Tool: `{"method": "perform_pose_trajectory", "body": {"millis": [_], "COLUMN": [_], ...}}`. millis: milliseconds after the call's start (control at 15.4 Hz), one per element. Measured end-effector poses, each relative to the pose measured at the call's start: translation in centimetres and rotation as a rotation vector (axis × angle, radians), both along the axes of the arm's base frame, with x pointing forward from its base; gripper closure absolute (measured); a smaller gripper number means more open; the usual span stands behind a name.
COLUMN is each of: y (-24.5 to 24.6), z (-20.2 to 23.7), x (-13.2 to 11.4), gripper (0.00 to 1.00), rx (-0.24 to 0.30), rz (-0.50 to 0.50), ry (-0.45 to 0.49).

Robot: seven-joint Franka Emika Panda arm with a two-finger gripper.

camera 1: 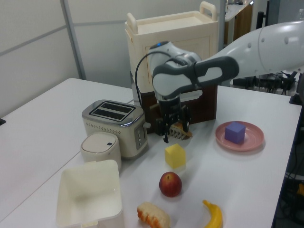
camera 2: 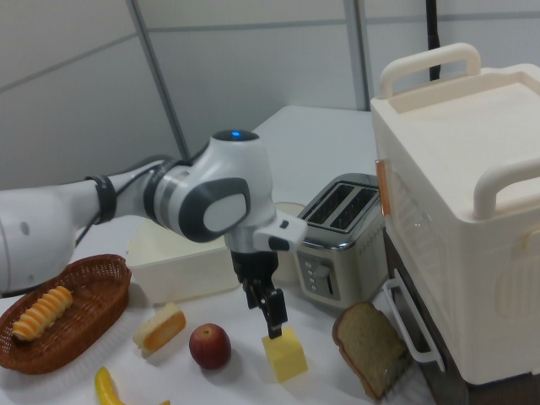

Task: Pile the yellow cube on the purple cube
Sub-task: 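Lower the gripper onto the yellow cube and close to grasp it, then lift the yellow cube and carry it over the purple cube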

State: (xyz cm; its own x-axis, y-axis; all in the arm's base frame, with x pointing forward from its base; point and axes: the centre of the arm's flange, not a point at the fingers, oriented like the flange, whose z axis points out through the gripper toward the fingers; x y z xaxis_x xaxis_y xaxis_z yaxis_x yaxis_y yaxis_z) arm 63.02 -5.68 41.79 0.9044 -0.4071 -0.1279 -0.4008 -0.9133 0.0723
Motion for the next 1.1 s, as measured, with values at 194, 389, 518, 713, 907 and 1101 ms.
{"method": "perform_pose_trajectory", "body": {"millis": [194, 389, 518, 713, 907, 1101], "y": [0.0, -0.2, -0.2, 0.2, 0.3, -0.8], "z": [-2.3, -5.0, -7.1, -8.3, -7.6, -3.8], "x": [0.4, 0.8, 1.2, 1.4, 1.7, 1.3], "gripper": [0.0, 0.0, 0.0, 0.03, 0.25, 0.44], "rx": [-0.008, -0.036, -0.054, -0.059, -0.06, -0.057], "rz": [-0.004, 0.011, 0.023, 0.032, 0.033, 0.031], "ry": [0.014, 0.038, 0.053, 0.062, 0.047, 0.026]}}
